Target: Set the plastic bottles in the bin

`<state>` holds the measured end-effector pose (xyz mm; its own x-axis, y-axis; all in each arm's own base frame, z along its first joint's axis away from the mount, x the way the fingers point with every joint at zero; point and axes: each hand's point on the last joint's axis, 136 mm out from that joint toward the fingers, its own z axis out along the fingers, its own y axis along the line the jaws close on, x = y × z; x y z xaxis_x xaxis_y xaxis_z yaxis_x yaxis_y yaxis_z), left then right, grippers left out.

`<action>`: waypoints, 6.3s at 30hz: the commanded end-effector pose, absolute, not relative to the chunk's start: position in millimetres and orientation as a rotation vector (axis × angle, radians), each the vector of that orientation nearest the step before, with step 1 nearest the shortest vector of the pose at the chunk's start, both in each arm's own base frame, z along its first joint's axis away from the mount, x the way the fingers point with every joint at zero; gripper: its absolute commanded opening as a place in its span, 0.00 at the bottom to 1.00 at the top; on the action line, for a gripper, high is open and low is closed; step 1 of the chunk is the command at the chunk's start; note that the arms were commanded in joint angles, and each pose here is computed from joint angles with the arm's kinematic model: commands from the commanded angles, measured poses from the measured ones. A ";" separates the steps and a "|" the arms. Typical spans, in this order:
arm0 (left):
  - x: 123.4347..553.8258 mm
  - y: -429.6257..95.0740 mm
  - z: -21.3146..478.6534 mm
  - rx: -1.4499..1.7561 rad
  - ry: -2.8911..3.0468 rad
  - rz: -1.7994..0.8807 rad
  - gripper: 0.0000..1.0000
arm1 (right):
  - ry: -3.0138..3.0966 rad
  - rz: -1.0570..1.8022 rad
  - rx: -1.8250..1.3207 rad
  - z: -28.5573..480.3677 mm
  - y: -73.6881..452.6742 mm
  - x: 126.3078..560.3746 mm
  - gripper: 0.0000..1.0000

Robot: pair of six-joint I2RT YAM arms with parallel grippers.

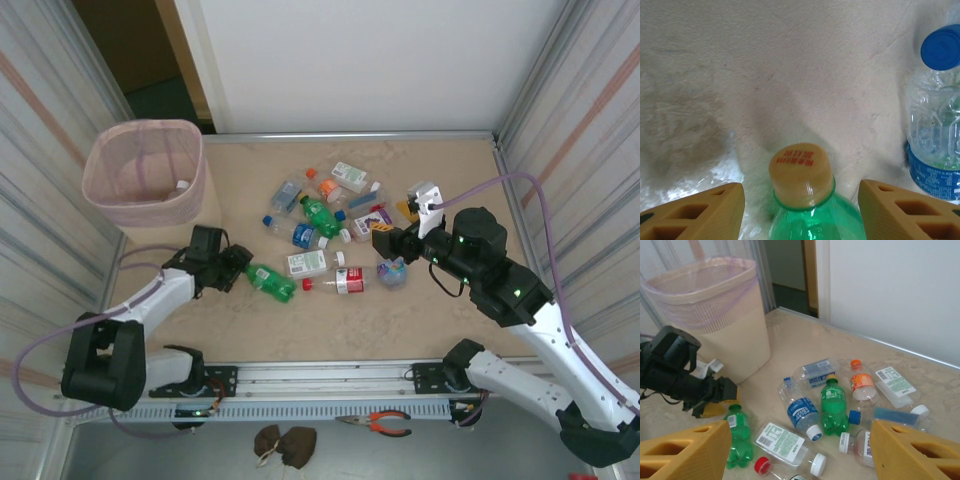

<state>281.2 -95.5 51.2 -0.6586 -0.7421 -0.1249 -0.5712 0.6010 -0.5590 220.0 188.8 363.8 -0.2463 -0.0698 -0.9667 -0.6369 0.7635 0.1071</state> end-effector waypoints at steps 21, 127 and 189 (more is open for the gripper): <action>298.1 -101.8 44.6 -1.110 2.440 -0.778 0.41 | 1.744 0.605 -0.522 369.8 184.4 218.2 0.72; 433.0 112.7 250.5 -0.358 2.409 0.044 0.54 | 1.731 0.601 -0.482 376.2 173.6 218.0 0.73; 315.5 -127.1 317.3 -0.060 2.146 -0.828 0.53 | 1.909 0.007 -1.943 148.0 293.9 199.9 0.70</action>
<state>322.7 -134.1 291.0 -0.7206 -0.2592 -0.6431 0.1948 0.8145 -0.5465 195.2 284.8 146.5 -0.0242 -0.9377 -0.3465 -0.9652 0.1122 -0.2360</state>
